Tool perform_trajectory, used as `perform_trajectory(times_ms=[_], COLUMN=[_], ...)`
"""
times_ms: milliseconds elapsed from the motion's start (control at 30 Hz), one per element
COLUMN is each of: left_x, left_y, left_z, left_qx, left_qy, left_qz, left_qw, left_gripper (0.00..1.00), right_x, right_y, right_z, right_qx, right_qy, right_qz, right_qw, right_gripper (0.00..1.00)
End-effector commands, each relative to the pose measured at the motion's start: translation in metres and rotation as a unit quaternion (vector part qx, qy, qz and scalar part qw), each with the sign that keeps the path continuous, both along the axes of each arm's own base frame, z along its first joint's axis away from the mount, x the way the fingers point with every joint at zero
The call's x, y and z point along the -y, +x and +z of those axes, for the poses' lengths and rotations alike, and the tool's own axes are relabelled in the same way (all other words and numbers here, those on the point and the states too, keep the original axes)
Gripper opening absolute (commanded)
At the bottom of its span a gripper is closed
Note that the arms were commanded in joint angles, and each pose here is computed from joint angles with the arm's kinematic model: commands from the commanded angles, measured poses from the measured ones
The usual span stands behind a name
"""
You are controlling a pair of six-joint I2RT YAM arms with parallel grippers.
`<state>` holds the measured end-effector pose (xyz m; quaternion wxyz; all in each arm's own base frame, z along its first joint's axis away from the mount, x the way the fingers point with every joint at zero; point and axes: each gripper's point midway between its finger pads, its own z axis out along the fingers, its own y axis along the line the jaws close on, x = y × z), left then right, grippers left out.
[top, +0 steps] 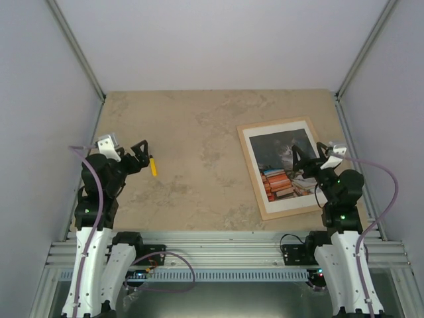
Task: Take the photo out of the frame
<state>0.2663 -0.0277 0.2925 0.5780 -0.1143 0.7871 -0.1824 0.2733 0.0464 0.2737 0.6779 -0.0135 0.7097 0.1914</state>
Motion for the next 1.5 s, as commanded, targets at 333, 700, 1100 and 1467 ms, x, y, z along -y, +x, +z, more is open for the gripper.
perform_trajectory(times_ms=[333,700,1100,1467], left_x=[0.043,0.082,0.117,0.120], left_y=[0.013,0.012,0.027,0.030], left_z=[-0.043,-0.086,-0.147,-0.163], left_qx=[-0.063,-0.089,-0.133,-0.149], left_qy=[-0.117,-0.113,-0.094,-0.080], left_qz=[-0.093,-0.082,-0.130,-0.136], left_qw=[0.987,0.986,0.978,0.976], left_gripper=[0.99,0.99,0.99,0.99], right_x=[-0.071,-0.144,-0.153,-0.152], right_y=[0.023,0.044,0.069,0.078], right_z=[-0.035,-0.131,-0.209,-0.245], right_qx=[-0.113,-0.278,-0.384,-0.423], right_qy=[-0.042,-0.186,-0.279,-0.307], right_qz=[0.130,0.148,0.118,0.089], right_qw=[0.984,0.931,0.872,0.848], right_gripper=[0.98,0.98,0.83,0.63])
